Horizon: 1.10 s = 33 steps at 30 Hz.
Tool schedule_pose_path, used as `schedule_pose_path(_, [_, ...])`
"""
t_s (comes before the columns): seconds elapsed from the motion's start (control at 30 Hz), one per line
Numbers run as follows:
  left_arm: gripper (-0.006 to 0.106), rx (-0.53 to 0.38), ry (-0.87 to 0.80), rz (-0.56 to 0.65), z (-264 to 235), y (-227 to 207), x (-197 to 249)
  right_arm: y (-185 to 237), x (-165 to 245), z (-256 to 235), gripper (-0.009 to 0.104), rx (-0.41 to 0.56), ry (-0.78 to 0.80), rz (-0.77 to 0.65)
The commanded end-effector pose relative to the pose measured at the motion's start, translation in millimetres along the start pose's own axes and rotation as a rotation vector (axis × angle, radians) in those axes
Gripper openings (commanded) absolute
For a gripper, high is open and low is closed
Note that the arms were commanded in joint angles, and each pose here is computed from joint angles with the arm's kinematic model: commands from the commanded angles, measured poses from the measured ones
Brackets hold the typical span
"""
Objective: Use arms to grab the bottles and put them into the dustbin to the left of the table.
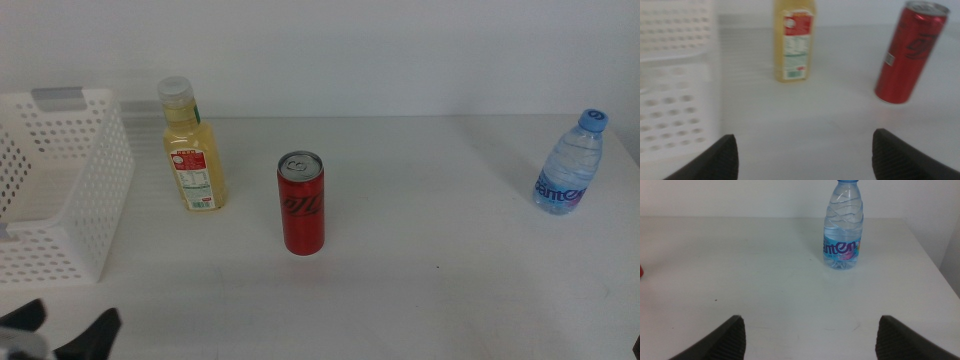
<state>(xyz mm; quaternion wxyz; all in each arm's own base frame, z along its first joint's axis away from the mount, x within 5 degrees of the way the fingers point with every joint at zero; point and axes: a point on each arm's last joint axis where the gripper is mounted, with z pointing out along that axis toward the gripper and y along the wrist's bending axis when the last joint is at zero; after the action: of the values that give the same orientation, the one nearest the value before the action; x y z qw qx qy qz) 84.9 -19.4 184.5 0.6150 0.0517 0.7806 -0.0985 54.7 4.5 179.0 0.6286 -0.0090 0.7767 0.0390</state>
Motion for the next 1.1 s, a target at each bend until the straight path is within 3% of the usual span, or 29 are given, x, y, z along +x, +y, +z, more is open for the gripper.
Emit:
schedule_pose_path(0.0, [0.085,0.04,-0.062,0.004,10,-4,-6,0,-10,-3,0.068,0.006,-0.106,-0.022])
schedule_pose_path(0.2, [0.085,0.125,-0.086,0.035,31,-16,-8,0,-10,-3,0.068,0.006,-0.106,-0.022])
schedule_pose_path(0.47, [0.085,0.166,-0.075,0.053,53,-23,1,0,-10,-3,0.068,0.006,-0.106,-0.022])
schedule_pose_path(0.83, [0.085,0.228,-0.125,-0.048,70,-29,8,0,-10,-3,0.068,0.006,-0.106,-0.022])
schedule_pose_path(1.07, [0.085,0.273,-0.101,-0.045,94,-37,12,0,-10,-3,0.068,0.006,-0.106,-0.022])
